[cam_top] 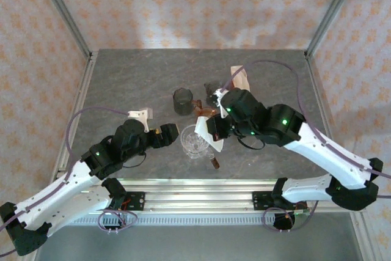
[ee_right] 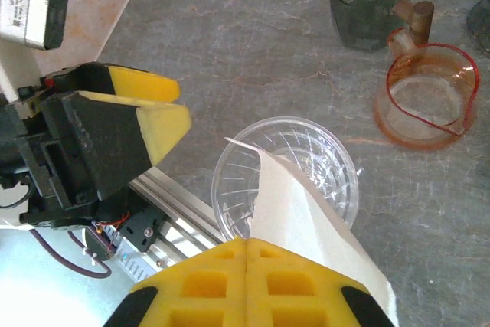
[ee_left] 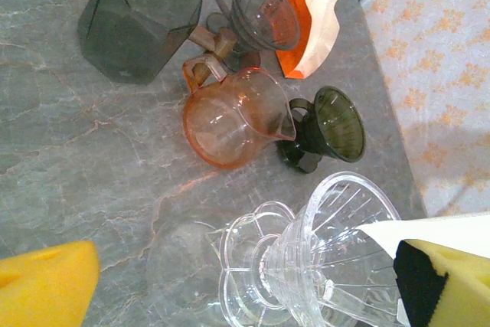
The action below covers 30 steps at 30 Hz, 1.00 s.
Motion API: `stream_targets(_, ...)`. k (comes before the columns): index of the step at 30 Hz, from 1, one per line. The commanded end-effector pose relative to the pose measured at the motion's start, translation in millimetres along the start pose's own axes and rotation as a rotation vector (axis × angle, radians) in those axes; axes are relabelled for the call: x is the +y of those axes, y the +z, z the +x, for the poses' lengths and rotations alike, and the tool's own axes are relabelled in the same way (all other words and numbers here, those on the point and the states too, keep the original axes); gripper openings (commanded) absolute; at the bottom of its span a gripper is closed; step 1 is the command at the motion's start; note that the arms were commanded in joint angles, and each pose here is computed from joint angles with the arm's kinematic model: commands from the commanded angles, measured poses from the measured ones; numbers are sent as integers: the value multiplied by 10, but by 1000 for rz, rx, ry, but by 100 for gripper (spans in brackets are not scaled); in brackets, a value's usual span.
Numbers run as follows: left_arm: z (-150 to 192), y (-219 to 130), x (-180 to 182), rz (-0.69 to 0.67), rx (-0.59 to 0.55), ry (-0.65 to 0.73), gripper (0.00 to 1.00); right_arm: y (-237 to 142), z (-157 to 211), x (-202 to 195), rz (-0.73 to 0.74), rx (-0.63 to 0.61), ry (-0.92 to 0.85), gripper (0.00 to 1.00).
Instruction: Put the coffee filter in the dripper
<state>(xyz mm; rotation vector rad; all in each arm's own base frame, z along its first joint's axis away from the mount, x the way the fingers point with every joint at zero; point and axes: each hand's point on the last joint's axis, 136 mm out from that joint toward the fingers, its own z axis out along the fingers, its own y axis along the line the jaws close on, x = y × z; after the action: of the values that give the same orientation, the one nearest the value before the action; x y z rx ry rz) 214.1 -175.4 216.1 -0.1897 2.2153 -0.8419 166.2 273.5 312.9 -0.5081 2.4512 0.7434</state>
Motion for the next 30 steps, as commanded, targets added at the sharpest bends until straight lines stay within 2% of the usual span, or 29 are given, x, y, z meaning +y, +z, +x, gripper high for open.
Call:
stream_targets(1,-87,-81,-117,39,-12,7,99,60,10,29,21,44,-2,0)
stream_targets(11,-103,-113,-193,73,-11,9,100,558,-31,98,59,124,-26,0)
stream_targets(25,-63,-97,-224,98,5,1,99,1067,219,-51,105,200,5,0)
stream_targets(28,-48,-89,-264,109,24,17,94,1007,156,-36,95,162,8,14)
stream_targets(30,-48,-84,-284,105,37,27,88,897,60,-21,85,105,13,29)
